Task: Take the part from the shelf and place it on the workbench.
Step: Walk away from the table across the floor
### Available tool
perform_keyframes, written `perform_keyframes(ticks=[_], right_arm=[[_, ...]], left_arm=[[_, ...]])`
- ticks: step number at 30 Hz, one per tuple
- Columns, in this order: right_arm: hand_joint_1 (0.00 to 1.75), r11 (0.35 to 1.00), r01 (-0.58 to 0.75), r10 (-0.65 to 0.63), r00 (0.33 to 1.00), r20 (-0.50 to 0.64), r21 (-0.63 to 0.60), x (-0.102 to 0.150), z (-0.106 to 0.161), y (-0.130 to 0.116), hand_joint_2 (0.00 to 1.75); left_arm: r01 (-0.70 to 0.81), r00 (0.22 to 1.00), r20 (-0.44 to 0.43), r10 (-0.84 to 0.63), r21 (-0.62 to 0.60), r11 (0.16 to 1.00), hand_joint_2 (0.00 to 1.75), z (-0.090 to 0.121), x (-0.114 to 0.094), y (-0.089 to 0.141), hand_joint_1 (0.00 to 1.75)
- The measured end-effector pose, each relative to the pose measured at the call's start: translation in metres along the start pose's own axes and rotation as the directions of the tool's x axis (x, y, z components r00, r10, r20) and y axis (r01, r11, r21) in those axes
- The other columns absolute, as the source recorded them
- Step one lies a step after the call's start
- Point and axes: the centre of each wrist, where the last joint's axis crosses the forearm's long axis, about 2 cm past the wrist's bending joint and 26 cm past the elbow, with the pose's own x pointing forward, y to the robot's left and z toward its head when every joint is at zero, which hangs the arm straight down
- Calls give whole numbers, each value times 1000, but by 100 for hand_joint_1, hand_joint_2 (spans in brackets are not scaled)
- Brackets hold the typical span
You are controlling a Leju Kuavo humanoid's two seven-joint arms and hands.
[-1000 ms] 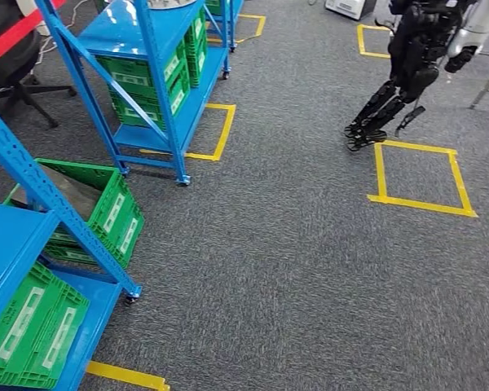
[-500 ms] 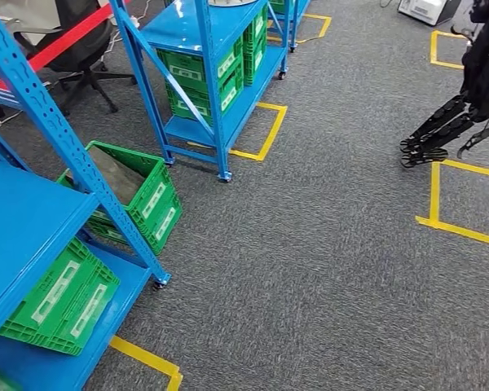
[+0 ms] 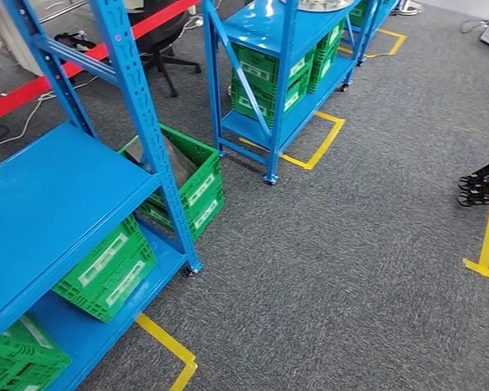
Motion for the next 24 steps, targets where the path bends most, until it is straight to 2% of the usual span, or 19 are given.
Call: perform_keyframes(ticks=[24], right_arm=[[0,1000,7,-7,1000,-4,13,3,2,5,0]], left_arm=[[5,1000,0,-5,6,1000,0,-1,1,1,0]])
